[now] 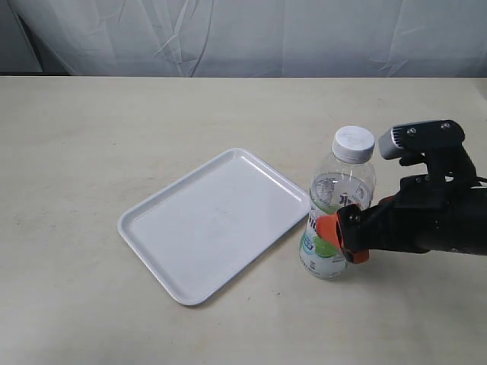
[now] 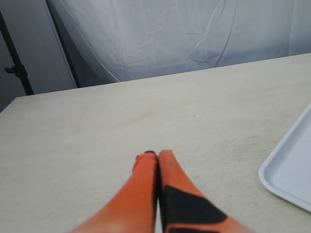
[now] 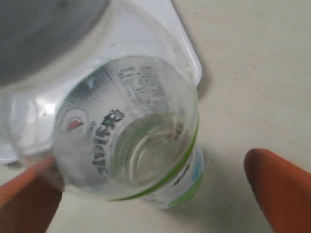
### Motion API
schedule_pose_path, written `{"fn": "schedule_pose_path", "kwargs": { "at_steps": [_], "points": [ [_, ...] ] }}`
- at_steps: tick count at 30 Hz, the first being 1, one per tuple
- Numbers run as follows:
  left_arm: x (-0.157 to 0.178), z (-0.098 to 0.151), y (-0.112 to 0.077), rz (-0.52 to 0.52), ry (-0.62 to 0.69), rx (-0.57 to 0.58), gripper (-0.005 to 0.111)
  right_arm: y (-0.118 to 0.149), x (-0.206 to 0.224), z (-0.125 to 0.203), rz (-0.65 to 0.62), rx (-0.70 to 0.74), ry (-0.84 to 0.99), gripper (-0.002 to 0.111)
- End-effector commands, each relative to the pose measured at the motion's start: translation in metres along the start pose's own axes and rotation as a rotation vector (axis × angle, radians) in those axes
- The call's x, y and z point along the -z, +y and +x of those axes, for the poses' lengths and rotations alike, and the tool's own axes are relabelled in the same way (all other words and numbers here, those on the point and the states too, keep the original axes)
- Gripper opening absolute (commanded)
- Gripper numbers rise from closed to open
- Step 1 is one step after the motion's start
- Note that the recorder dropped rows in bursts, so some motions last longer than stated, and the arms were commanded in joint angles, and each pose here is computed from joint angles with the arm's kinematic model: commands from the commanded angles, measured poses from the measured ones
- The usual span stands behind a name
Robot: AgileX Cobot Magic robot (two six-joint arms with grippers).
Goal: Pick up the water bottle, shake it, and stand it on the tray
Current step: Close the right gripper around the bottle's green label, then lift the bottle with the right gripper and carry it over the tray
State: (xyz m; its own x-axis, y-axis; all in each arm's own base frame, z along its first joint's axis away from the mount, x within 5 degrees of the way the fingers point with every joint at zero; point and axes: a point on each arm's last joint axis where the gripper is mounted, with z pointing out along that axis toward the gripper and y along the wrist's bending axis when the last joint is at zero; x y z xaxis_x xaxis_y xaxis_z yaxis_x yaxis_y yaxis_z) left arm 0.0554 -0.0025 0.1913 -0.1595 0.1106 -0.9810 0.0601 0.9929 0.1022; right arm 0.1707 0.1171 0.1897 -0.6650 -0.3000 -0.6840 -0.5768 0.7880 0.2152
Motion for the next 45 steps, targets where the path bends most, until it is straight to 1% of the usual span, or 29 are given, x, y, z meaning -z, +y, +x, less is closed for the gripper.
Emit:
{"fn": "schedule_pose_path", "kwargs": {
  "at_steps": [1,5,7,10,11,12,14,15,16,17,19,20,21,24,28,31,32,34,36,37,38,40,41,42,43,44,45],
  "points": [
    [0.0,0.0,0.0,0.0,-0.014,0.006,0.0,-0.004,-0.009,-0.009,0.027,0.037,0.002,0.104],
    [0.0,0.0,0.0,0.0,-0.014,0.006,0.0,0.0,-0.015,-0.017,-0.026,0.091,0.017,0.104],
    [0.0,0.0,0.0,0.0,-0.014,0.006,0.0,0.004,-0.02,-0.019,-0.031,0.122,0.02,0.104],
    [0.0,0.0,0.0,0.0,-0.014,0.006,0.0,0.019,-0.028,-0.016,-0.069,0.22,0.048,0.104],
    [0.0,0.0,0.0,0.0,-0.014,0.006,0.0,0.021,-0.03,-0.015,-0.054,0.235,0.045,0.104],
    [0.0,0.0,0.0,0.0,-0.014,0.006,0.0,0.023,-0.032,-0.016,-0.008,0.259,0.034,0.104],
    [0.0,0.0,0.0,0.0,-0.014,0.006,0.0,0.026,-0.033,-0.017,0.044,0.289,0.012,0.104],
    [0.0,0.0,0.0,0.0,-0.014,0.006,0.0,0.027,-0.033,-0.017,0.048,0.293,0.009,0.102],
    [0.0,0.0,0.0,0.0,-0.014,0.006,0.0,0.028,-0.033,-0.017,0.054,0.296,0.005,0.097],
    [0.0,0.0,0.0,0.0,-0.014,0.006,0.0,0.029,-0.033,-0.017,0.051,0.301,0.006,0.09],
    [0.0,0.0,0.0,0.0,-0.014,0.006,0.0,0.031,-0.034,-0.016,0.034,0.304,0.011,0.044],
    [0.0,0.0,0.0,0.0,-0.014,0.006,0.0,0.034,-0.034,-0.014,-0.002,0.299,0.023,0.003],
    [0.0,0.0,0.0,0.0,-0.014,0.006,0.0,0.035,-0.034,-0.014,-0.011,0.29,0.026,0.0],
    [0.0,0.0,0.0,0.0,-0.014,0.006,0.0,0.036,-0.032,-0.016,-0.016,0.188,0.012,-0.001],
    [0.0,0.0,0.0,0.0,-0.014,0.006,0.0,0.043,-0.017,-0.022,-0.067,0.174,-0.042,-0.001],
    [0.0,0.0,0.0,0.0,-0.014,0.006,0.0,0.048,-0.001,-0.029,-0.104,0.129,-0.105,-0.001],
    [0.0,0.0,0.0,0.0,-0.014,0.006,0.0,0.052,0.005,-0.031,-0.139,0.118,-0.121,-0.001],
    [0.0,0.0,0.0,0.0,-0.014,0.006,0.0,0.066,0.016,-0.036,-0.269,0.145,-0.129,-0.001],
    [0.0,0.0,0.0,0.0,-0.014,0.006,0.0,0.08,0.026,-0.042,-0.4,0.24,-0.143,-0.001],
    [0.0,0.0,0.0,0.0,-0.014,0.006,0.0,0.081,0.03,-0.048,-0.393,0.277,-0.168,-0.001],
    [0.0,0.0,0.0,0.0,-0.014,0.006,0.0,0.076,0.03,-0.056,-0.319,0.248,-0.204,-0.001],
    [0.0,0.0,0.0,0.0,-0.014,0.006,0.0,0.055,0.029,-0.069,-0.102,0.012,-0.29,-0.001],
    [0.0,0.0,0.0,0.0,-0.014,0.006,0.0,0.047,0.029,-0.072,-0.039,-0.116,-0.327,-0.001],
    [0.0,0.0,0.0,0.0,-0.014,0.006,0.0,0.046,0.029,-0.073,-0.033,-0.164,-0.333,-0.001],
    [0.0,0.0,0.0,0.0,-0.014,0.006,0.0,0.05,0.031,-0.075,-0.071,-0.159,-0.325,-0.001],
    [0.0,0.0,0.0,0.0,-0.014,0.006,0.0,0.06,0.031,-0.075,-0.155,-0.095,-0.286,-0.001],
    [0.0,0.0,0.0,0.0,-0.014,0.006,0.0,0.073,0.033,-0.076,-0.269,0.009,-0.234,-0.001]
  ]
}}
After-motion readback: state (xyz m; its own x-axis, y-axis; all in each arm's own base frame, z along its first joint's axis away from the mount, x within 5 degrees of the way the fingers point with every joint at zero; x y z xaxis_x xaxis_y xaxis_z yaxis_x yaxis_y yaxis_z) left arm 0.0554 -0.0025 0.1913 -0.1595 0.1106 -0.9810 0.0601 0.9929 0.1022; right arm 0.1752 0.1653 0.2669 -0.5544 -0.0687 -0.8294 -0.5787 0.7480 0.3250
